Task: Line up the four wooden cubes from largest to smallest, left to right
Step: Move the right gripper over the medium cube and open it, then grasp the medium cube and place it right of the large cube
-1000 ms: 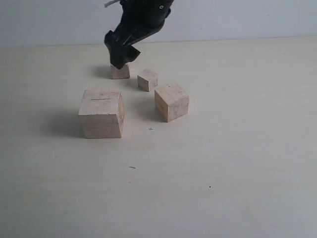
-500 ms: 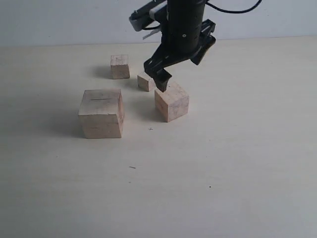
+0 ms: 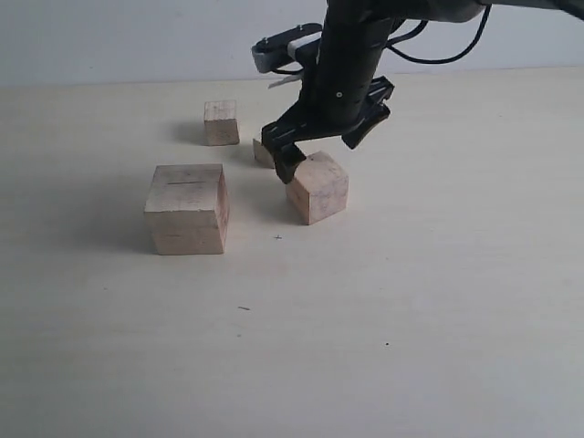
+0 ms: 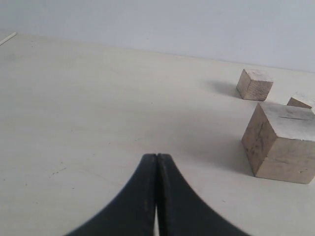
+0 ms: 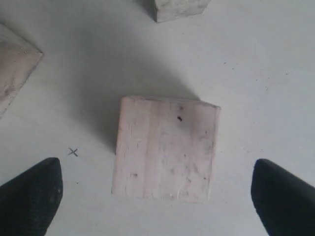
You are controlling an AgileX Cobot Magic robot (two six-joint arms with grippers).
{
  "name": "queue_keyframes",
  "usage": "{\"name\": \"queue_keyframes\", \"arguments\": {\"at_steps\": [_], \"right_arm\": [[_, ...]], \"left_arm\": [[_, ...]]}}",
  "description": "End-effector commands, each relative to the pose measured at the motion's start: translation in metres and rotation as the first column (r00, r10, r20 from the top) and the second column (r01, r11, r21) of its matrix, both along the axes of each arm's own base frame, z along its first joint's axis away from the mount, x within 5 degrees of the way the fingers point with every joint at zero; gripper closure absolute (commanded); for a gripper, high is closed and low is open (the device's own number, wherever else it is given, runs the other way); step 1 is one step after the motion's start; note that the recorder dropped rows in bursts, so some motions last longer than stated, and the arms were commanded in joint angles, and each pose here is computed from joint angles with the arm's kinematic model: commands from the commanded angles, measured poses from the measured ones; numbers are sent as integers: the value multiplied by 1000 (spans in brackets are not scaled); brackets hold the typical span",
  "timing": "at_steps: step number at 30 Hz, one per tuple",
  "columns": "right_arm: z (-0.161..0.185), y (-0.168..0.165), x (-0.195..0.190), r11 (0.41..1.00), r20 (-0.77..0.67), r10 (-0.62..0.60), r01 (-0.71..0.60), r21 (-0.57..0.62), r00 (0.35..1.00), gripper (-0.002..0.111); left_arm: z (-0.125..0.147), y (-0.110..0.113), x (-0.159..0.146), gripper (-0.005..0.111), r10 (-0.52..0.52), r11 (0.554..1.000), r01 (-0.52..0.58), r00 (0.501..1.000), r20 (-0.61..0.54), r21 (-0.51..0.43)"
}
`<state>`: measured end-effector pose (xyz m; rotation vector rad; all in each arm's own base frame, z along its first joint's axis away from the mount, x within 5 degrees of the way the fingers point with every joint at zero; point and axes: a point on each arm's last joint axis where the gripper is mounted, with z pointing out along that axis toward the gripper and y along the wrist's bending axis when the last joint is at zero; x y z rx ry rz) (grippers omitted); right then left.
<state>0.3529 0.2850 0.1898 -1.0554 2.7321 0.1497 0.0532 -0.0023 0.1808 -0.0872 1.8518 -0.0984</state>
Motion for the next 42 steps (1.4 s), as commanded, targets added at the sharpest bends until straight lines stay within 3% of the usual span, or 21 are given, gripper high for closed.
{"name": "queue_keyframes", "arguments": {"at_steps": [1,9,21,24,28,33,35,36,37,38,39,42], "right_arm": [[-20,-1,6,1000,-18,-9,9,-10,1000,11],[-28,-4,13,999,20,1,-1,-34,1000,11],[-44,-7,17,996,-82,-80,83,36,993,17],[-44,-5,16,998,-90,-39,44,52,995,19],[-44,-6,15,998,-100,-36,40,39,994,45],[-36,-9,10,999,-128,-29,32,21,991,102],[-25,-11,9,998,-102,53,-51,21,993,108],[-15,-11,8,976,-57,217,-217,16,974,108],[-11,-12,7,958,-37,286,-286,11,958,108],[-2,-11,6,908,6,419,-419,8,908,108],[2,-11,5,887,21,461,-461,14,887,108],[7,-4,-3,708,79,699,-703,66,711,108]], "left_arm": [[0,-1,0,107,-6,1000,6,1000,14,-8],[0,-1,0,107,-6,1000,6,1000,14,-8],[0,-1,0,107,-6,1000,6,1000,14,-8],[0,-1,0,107,-6,1000,6,1000,14,-8],[0,-1,0,107,-6,1000,6,1000,14,-8],[0,-1,0,107,-6,1000,6,1000,14,-8],[0,-1,0,107,-6,1000,6,1000,14,-8],[0,-1,0,107,-6,1000,6,1000,14,-8],[0,-1,0,107,-6,1000,6,1000,14,-8],[0,-1,0,107,-6,1000,6,1000,14,-8],[0,-1,0,107,-6,1000,6,1000,14,-8],[0,-1,0,107,-6,1000,6,1000,14,-8]]}}
